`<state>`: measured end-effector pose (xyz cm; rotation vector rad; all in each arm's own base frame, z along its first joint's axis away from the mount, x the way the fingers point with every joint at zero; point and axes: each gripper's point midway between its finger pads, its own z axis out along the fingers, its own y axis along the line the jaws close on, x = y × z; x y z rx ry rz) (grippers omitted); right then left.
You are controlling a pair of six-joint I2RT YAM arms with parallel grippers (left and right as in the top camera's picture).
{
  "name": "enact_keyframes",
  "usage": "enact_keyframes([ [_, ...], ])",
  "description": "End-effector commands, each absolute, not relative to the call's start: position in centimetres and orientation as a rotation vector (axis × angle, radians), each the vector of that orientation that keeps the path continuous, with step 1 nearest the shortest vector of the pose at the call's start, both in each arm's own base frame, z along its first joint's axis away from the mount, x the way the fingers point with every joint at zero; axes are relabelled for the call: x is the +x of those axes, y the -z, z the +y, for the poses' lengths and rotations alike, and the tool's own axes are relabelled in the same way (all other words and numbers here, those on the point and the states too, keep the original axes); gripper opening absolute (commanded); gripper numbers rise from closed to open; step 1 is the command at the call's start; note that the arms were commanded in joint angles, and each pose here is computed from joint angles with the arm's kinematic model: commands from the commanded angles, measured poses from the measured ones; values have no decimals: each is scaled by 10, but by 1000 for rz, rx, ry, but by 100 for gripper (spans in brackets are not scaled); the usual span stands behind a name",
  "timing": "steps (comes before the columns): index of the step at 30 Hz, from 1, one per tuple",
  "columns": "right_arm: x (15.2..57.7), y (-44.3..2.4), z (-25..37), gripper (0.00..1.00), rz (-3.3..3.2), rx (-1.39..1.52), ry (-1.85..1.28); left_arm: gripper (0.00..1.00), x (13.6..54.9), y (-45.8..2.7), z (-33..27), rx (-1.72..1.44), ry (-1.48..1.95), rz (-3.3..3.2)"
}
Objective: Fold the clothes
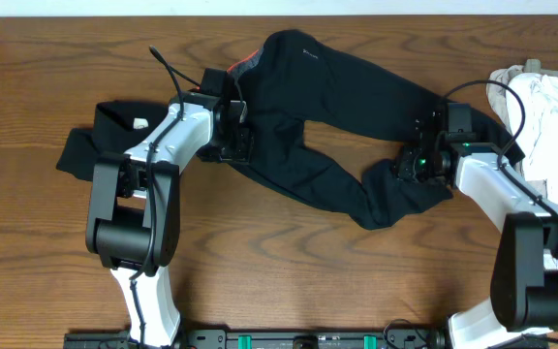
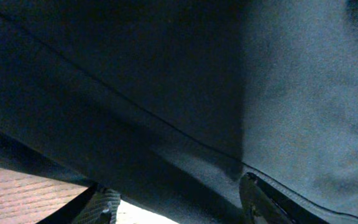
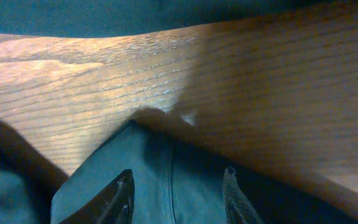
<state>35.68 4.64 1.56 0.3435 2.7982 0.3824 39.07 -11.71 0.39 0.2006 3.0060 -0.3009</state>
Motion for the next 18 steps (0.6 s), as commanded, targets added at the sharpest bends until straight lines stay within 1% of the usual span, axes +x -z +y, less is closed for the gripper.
enact_keyframes([
  [1, 356, -5, 54, 41, 2820, 362, -403, 64, 386, 8, -117, 212, 309, 3042],
  [3, 355, -1, 58, 38, 2833, 351, -404, 64, 386, 8, -117, 211, 309, 3041],
  [7, 352, 6, 59, 30, 2855, 335, -361, 64, 386, 8, -117, 211, 309, 3042],
  [9, 352, 6, 57, 20, 2854, 338, -338, 64, 386, 8, -117, 211, 309, 3043],
  [11, 352, 7, 53, 14, 2855, 345, -311, 64, 386, 8, -117, 212, 309, 3043],
  [13, 350, 8, 49, 2, 2860, 355, -285, 64, 385, 8, -117, 211, 308, 3045],
  [18, 347, -2, 40, 1, 2857, 382, -273, 64, 385, 8, -117, 211, 308, 3046],
])
